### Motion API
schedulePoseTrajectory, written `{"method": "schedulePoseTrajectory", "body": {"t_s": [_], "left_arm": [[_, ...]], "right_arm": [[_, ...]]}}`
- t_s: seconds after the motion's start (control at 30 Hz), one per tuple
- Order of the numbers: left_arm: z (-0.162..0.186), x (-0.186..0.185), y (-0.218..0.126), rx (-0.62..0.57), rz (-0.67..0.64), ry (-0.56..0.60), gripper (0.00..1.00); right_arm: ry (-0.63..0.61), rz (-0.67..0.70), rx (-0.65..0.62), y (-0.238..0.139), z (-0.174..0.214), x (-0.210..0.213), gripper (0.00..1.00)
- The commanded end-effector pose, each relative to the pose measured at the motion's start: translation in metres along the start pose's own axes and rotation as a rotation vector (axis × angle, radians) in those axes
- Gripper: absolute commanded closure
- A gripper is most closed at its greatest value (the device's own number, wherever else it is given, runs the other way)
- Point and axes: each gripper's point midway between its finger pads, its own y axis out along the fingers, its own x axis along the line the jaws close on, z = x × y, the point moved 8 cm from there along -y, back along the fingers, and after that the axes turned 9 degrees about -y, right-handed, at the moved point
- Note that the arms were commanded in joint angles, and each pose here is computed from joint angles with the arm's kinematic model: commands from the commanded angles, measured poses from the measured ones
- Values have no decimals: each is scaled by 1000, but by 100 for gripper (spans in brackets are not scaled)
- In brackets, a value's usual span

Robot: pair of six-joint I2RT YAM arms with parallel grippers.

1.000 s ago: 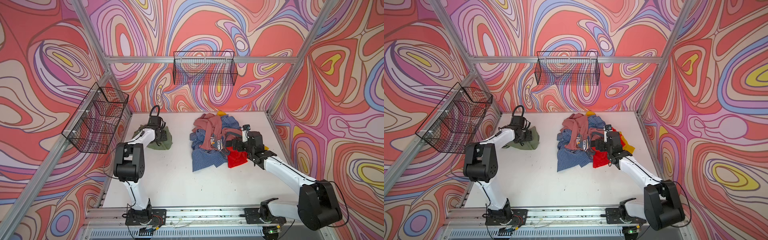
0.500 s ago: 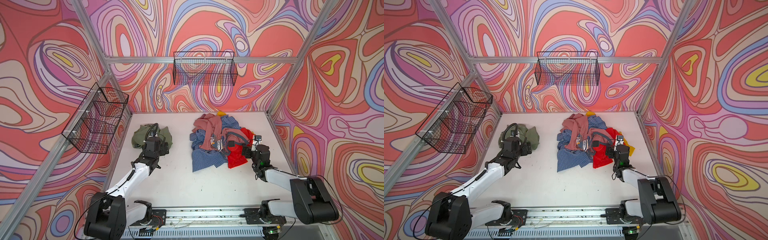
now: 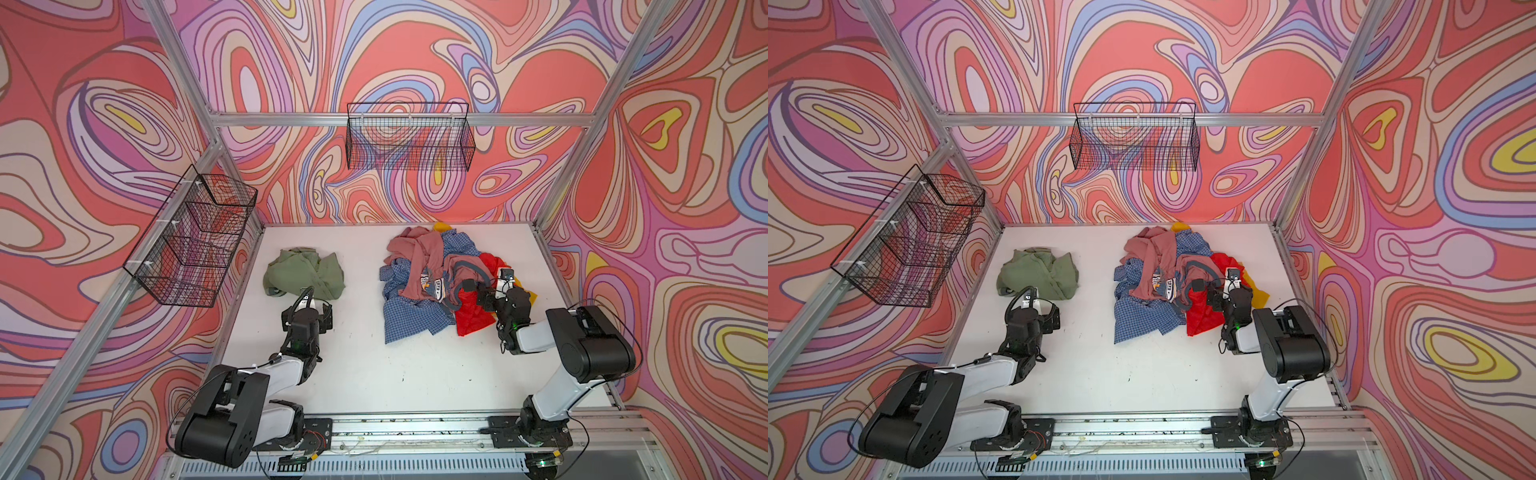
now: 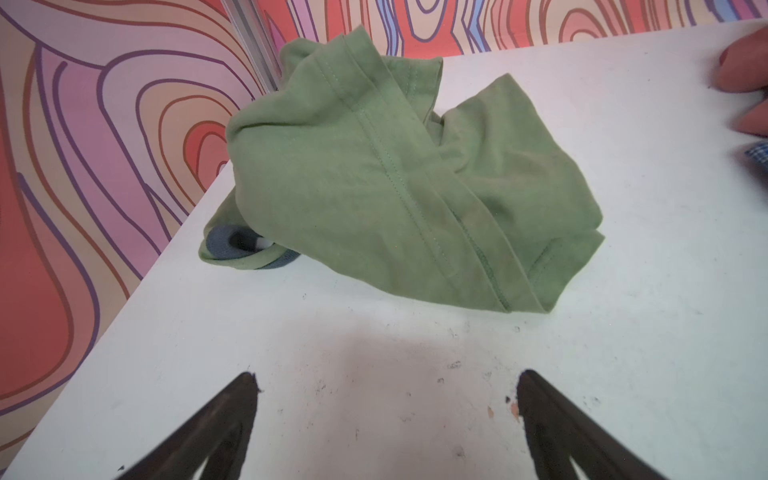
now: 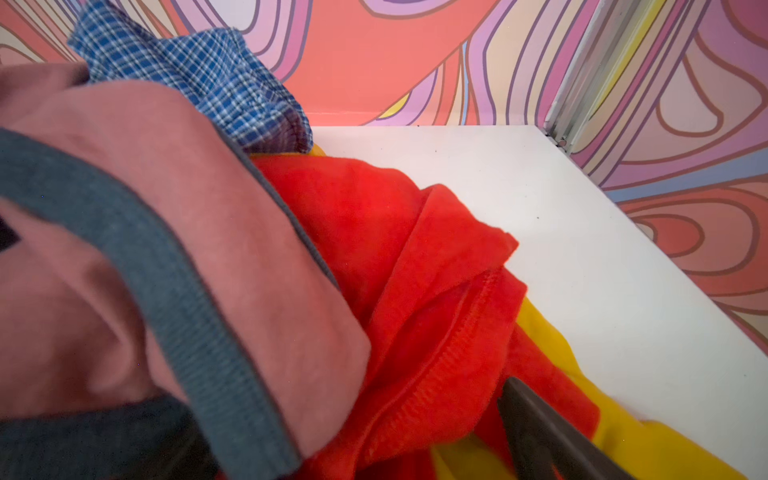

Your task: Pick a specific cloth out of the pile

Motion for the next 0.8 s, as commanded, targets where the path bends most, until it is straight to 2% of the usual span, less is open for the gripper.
{"method": "schedulePoseTrajectory", "body": {"t_s": [0.0, 0.17, 0.3, 0.37, 0.47, 0.5, 0.53, 0.57, 0.6, 0.77], "left_arm": [[-34, -11, 4, -145, 55, -4, 0], [-31, -10, 10, -167, 104, 34, 0], [-15, 7, 27, -239, 79, -63, 0], [-13, 6, 29, -137, 76, -59, 0], [-19, 2, 52, -54, 84, -34, 3], [-22, 5, 54, 16, 107, -62, 3], [-24, 11, 56, 4, 98, -101, 5], [-22, 11, 56, -33, 101, -92, 5], [-22, 12, 54, -31, 80, -98, 0], [-22, 13, 54, -17, 71, -105, 0]], "right_arm": [[5, -8, -32, 6, -10, -3, 2], [13, -15, -27, 7, -10, -4, 2], [15, -15, -27, 8, -10, -5, 2], [16, -17, -26, 8, -10, -5, 2], [17, -16, -27, 8, -10, -5, 2], [16, -18, -24, 8, -10, -5, 2], [18, -18, -22, 8, -10, -5, 2], [18, -17, -23, 8, -10, -5, 2], [18, -19, -22, 8, -10, -5, 2], [20, -18, -22, 8, -10, -6, 2]]}}
